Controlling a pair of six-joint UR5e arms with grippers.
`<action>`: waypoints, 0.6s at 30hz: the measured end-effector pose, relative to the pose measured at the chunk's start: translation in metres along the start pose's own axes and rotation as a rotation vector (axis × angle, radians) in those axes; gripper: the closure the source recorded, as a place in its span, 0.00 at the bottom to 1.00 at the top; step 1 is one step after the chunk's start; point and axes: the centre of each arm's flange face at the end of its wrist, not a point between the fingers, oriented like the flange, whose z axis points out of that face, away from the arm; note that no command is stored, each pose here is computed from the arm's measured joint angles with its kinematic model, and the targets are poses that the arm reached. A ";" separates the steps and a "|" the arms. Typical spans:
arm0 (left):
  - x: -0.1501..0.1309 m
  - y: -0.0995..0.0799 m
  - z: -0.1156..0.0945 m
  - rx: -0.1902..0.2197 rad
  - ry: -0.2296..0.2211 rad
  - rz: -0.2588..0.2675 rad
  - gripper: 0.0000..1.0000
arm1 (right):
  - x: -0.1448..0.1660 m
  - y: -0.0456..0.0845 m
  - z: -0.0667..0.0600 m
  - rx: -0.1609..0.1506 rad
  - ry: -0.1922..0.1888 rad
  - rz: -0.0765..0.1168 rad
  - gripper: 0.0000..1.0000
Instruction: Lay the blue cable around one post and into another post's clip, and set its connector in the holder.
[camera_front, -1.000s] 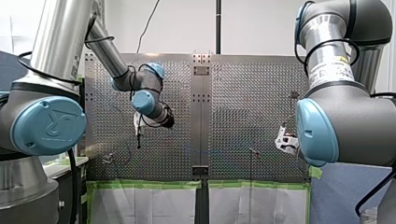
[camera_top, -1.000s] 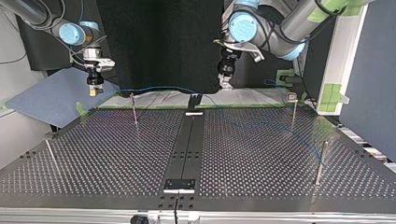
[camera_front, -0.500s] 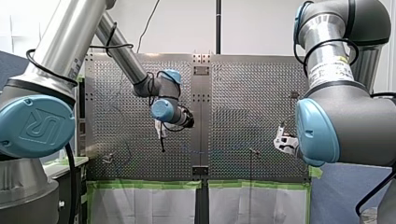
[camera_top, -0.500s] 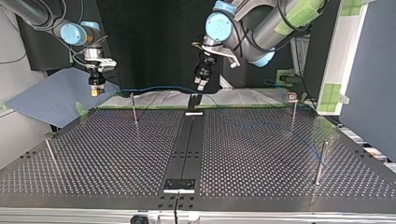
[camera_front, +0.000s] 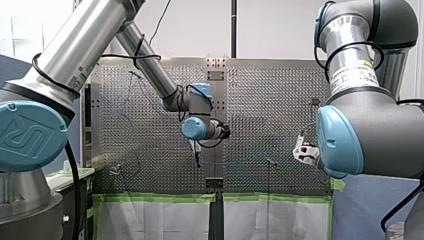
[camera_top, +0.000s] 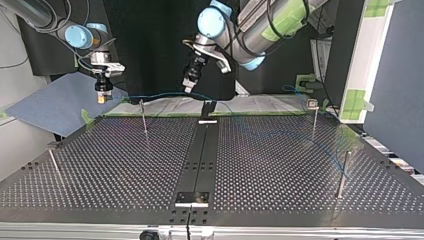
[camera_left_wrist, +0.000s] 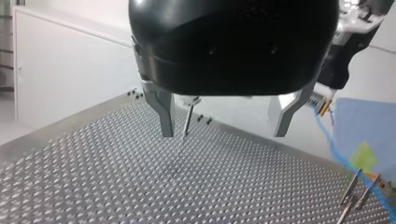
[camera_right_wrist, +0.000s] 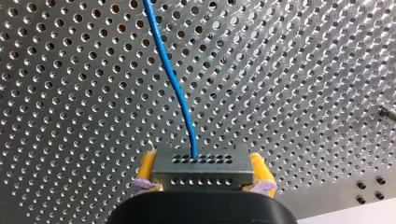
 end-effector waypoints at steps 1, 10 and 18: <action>0.004 -0.002 -0.001 0.002 0.001 0.004 0.00 | 0.000 0.000 0.000 0.000 0.000 0.000 1.00; 0.050 -0.021 -0.013 0.017 0.004 0.066 0.00 | 0.000 0.000 0.000 -0.001 -0.003 0.002 1.00; 0.089 -0.031 -0.021 0.059 0.016 0.076 0.00 | -0.001 0.000 -0.001 -0.001 -0.005 0.001 1.00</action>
